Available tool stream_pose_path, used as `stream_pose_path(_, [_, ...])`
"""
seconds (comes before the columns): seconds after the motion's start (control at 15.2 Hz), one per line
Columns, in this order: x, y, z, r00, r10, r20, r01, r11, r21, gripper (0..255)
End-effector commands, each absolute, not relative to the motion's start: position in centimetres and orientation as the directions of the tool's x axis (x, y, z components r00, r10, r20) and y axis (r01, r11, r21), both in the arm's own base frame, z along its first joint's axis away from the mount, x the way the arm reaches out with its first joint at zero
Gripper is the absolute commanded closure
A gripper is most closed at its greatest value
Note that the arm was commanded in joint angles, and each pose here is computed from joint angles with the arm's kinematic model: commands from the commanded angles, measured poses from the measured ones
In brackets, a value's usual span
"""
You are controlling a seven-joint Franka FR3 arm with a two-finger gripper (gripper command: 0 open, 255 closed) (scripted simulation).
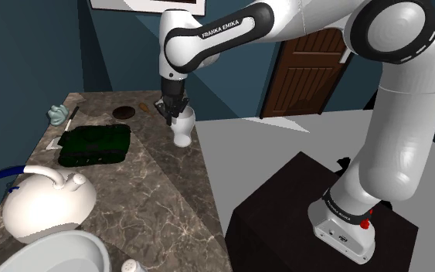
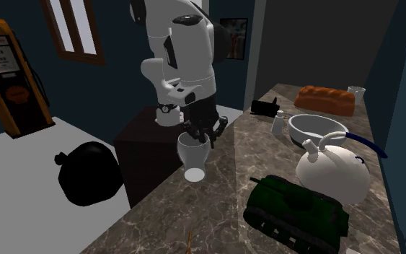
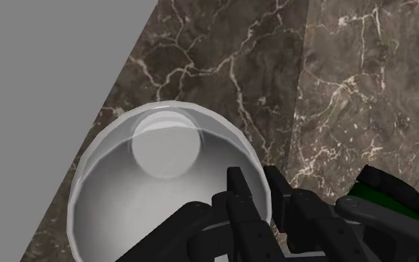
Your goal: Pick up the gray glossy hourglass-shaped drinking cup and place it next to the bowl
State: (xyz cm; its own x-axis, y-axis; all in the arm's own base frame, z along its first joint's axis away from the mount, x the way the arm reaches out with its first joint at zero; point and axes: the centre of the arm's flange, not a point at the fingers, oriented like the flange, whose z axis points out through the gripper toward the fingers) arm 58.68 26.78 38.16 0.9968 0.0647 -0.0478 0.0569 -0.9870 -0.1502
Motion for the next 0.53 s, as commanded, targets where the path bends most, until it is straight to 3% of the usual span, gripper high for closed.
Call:
stream_pose_path(0.0, [58.7, 26.8, 38.1, 0.997, 0.065, -0.049, 0.057, -0.987, -0.150, 255])
stream_pose_path(0.46, [58.7, 26.8, 40.2, 0.997, 0.065, -0.048, 0.057, -0.987, -0.150, 255])
